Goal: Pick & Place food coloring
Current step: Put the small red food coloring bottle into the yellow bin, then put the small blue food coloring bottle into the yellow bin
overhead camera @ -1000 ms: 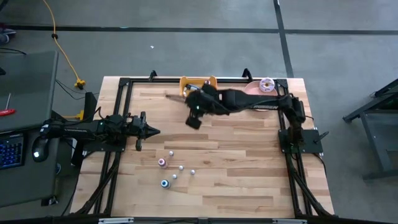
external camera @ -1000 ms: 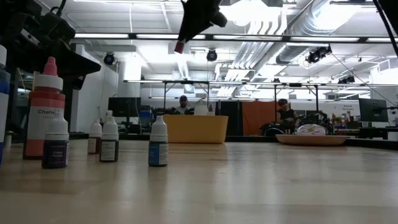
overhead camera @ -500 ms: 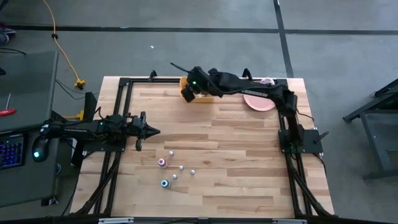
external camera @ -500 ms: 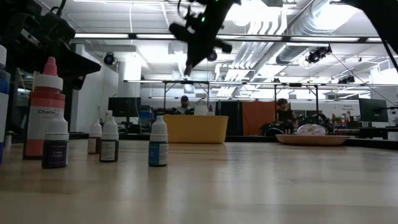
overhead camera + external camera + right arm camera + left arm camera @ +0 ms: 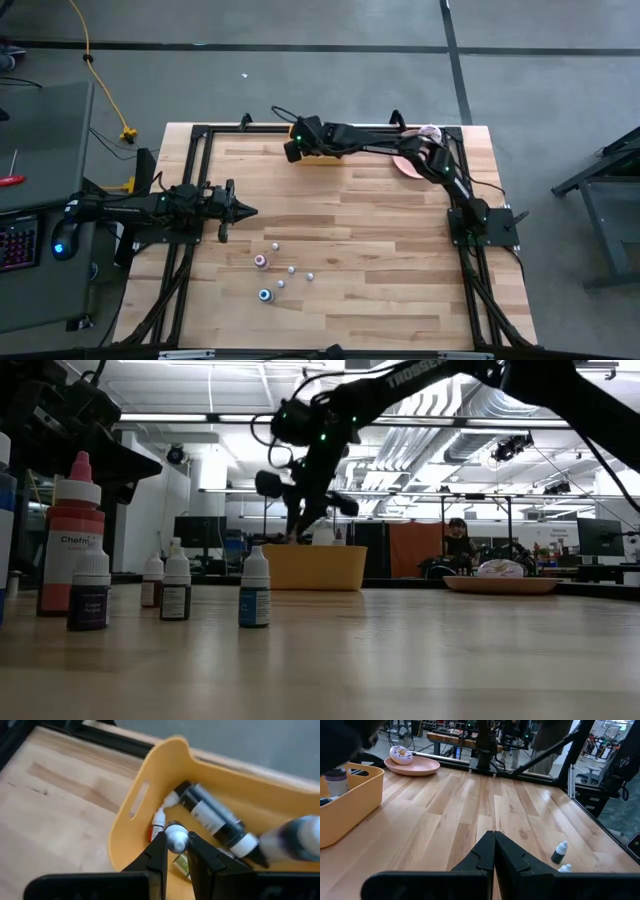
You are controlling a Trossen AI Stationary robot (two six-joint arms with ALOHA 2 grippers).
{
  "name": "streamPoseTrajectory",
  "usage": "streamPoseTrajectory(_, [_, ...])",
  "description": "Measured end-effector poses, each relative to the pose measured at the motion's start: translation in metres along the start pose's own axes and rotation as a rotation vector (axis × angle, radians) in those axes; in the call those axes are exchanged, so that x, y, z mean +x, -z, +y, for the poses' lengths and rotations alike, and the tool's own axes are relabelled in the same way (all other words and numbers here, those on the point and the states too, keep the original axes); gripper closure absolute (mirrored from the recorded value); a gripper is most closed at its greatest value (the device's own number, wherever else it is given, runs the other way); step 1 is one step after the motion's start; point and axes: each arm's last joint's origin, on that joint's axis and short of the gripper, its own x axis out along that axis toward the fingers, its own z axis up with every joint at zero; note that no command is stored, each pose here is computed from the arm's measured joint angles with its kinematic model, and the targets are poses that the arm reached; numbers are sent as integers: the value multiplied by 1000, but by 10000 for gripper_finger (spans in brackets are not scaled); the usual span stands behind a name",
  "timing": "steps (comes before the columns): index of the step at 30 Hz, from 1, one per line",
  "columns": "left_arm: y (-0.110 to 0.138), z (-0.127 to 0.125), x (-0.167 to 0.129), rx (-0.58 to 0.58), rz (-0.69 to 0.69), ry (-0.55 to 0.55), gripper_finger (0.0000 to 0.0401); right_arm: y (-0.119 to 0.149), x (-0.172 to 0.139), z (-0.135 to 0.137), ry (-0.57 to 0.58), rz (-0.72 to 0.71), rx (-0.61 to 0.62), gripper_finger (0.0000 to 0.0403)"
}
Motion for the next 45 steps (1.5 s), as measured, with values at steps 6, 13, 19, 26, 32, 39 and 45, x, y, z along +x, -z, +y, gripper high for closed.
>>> streamPoseTrajectory(6, [0, 0, 0, 0, 0, 0, 400, 12, 20, -1, 16, 38, 59, 359])
streamPoseTrajectory(13, [0, 0, 0, 0, 0, 0, 400, 15, 26, -2, 35, 40, 60, 359])
streamPoseTrajectory(19, [0, 0, 0, 0, 1, 1, 400, 14, 27, -4, 37, 41, 57, 343])
streamPoseTrajectory(26, [0, 0, 0, 0, 0, 1, 400, 14, 27, -5, 42, 47, 28, 349])
streamPoseTrajectory(32, [0, 0, 0, 0, 0, 1, 400, 14, 27, -4, 41, 47, 28, 325])
streamPoseTrajectory(39, [0, 0, 0, 0, 0, 1, 400, 15, 27, -4, 22, 66, 28, 289])
streamPoseTrajectory(45, [0, 0, 0, 0, 1, 2, 400, 13, 26, -1, -23, 66, 19, 274])
